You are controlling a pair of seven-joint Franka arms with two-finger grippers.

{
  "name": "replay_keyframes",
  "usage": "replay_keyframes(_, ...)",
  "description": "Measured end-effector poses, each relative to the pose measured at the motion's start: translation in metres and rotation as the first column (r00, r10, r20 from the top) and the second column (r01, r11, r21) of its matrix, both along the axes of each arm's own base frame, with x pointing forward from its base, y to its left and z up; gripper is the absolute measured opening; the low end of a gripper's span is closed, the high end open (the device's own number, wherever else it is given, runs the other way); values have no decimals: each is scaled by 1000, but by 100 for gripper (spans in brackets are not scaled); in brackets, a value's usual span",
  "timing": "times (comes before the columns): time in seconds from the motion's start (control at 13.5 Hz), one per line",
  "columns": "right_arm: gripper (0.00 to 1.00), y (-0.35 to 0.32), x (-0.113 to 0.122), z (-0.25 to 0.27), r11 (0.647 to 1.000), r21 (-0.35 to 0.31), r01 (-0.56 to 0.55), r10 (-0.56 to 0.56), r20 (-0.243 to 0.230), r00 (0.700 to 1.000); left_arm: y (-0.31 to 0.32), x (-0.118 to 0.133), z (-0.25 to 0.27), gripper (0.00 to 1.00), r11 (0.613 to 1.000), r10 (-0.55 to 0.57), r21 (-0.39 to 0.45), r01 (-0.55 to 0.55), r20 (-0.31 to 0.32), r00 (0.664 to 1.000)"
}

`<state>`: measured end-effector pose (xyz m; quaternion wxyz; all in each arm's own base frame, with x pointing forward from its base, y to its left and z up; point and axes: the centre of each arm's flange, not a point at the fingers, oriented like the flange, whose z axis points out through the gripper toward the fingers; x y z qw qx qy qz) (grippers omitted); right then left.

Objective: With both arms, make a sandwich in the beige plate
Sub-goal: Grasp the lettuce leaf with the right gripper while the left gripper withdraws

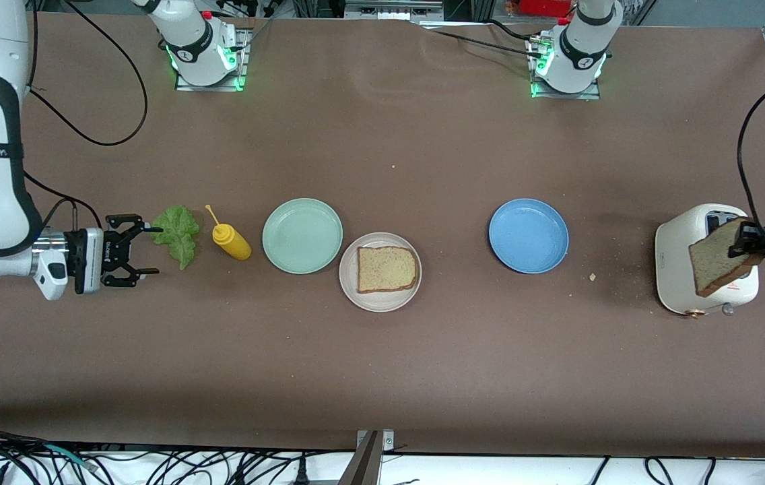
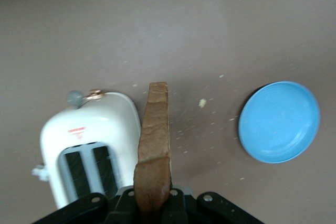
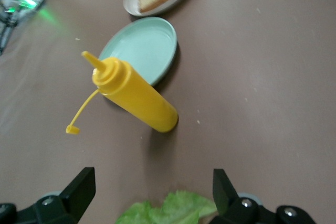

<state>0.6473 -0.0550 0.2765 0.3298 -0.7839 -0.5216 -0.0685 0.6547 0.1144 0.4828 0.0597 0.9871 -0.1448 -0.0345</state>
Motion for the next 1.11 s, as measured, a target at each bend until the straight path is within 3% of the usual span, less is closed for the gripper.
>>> replay_keyframes(0.22, 100, 20, 6, 32, 968, -236, 85, -100, -52, 994, -9, 0, -1, 9, 996, 15, -87, -15, -5, 1000)
replay_keyframes(0.44, 100, 27, 6, 56, 885, -436, 162, -208, -60, 976, -16, 2, -1, 9, 985, 45, -167, -45, -2, 999)
replay_keyframes(0.74, 100, 25, 3, 51, 763, -599, 244, -343, -55, 938, -17, 2, -5, 9, 983, 54, -173, -55, -11, 998)
replay_keyframes(0.96, 100, 39, -2, 41, 639, -711, 293, -446, -32, 894, -21, 4, -12, 9, 983, 47, -175, -50, -21, 999)
replay_keyframes(1.11, 100, 44, -7, 28, 568, -753, 331, -510, -7, 860, -25, 5, -13, 9, 984, 41, -175, -45, -22, 999)
